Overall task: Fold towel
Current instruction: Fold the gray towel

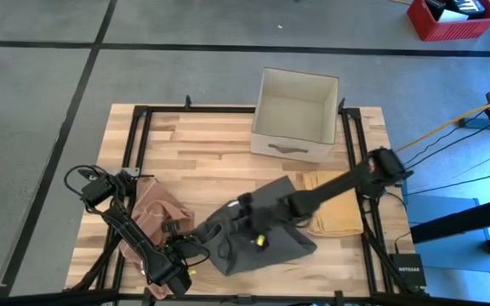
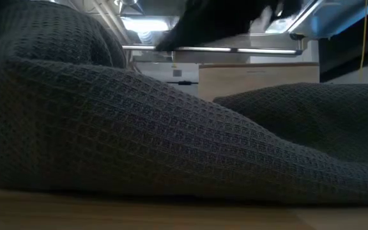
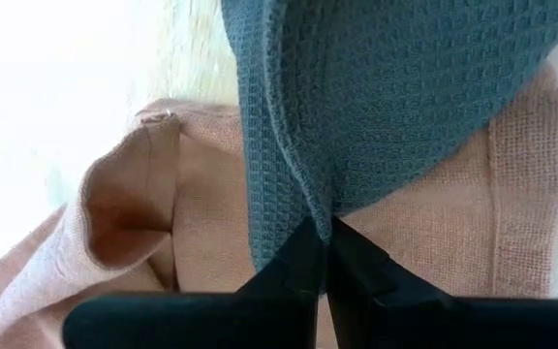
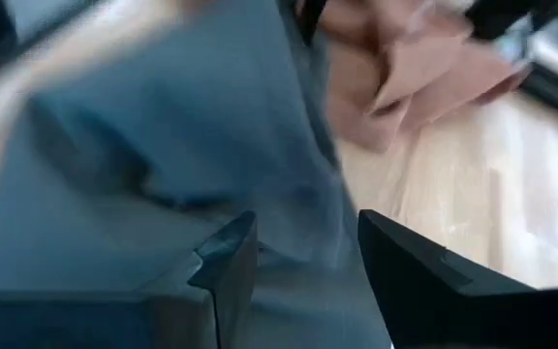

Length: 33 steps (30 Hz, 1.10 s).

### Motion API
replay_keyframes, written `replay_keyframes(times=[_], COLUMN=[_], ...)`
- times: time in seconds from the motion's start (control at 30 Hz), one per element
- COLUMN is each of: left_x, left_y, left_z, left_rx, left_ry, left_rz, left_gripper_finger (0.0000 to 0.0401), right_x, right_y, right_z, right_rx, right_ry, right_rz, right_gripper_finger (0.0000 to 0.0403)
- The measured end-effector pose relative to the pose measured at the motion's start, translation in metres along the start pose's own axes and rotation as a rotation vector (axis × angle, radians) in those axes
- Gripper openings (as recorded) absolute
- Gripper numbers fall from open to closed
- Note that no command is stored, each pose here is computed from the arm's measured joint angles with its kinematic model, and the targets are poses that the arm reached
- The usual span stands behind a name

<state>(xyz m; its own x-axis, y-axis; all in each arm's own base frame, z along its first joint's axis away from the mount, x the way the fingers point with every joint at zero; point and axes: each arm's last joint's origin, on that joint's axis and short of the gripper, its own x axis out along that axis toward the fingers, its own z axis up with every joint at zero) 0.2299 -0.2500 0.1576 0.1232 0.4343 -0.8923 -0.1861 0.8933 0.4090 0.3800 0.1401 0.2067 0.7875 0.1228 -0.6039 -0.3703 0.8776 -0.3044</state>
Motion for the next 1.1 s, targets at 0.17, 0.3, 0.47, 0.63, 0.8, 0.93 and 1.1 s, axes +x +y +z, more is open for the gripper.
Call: replay_keyframes(times=[0.17, 0.3, 0.47, 0.63, 0.8, 0.93, 1.1], left_x=[0.0, 0.0, 0.0, 0.0, 0.0, 0.0, -0.009], left_y=[0.0, -0.001, 0.0, -0.001, 0.0, 0.0, 0.004], left_z=[0.0, 0.0, 0.0, 0.0, 0.0, 0.0, 0.002], left_rx=[0.005, 0.004, 0.004, -0.002, 0.001, 0.015, -0.004], left_ry=[-0.004, -0.005, -0.005, -0.005, -0.004, -0.001, 0.008], left_rz=[-0.003, -0.005, -0.004, -0.004, -0.003, 0.002, 0.029], left_gripper_finger=[0.0006, 0.0003, 0.0005, 0.0004, 0.0004, 0.0005, 0.0002], right_x=[0.031, 0.046, 0.053, 0.051, 0.052, 0.049, 0.008], right_y=[-0.025, -0.035, -0.026, -0.01, -0.003, -0.012, 0.0], right_z=[-0.006, -0.006, 0.002, 0.004, 0.008, 0.023, 0.032], right_rx=[-0.039, -0.098, -0.167, -0.194, -0.263, -0.23, -0.268], right_ry=[-0.002, -0.055, -0.142, -0.121, -0.088, -0.195, 0.006], right_rz=[0.055, 0.169, 0.384, 0.412, 0.264, 0.142, 0.01], right_gripper_finger=[0.0183, 0.0183, 0.0183, 0.0177, 0.01, 0.0014, 0.0008])
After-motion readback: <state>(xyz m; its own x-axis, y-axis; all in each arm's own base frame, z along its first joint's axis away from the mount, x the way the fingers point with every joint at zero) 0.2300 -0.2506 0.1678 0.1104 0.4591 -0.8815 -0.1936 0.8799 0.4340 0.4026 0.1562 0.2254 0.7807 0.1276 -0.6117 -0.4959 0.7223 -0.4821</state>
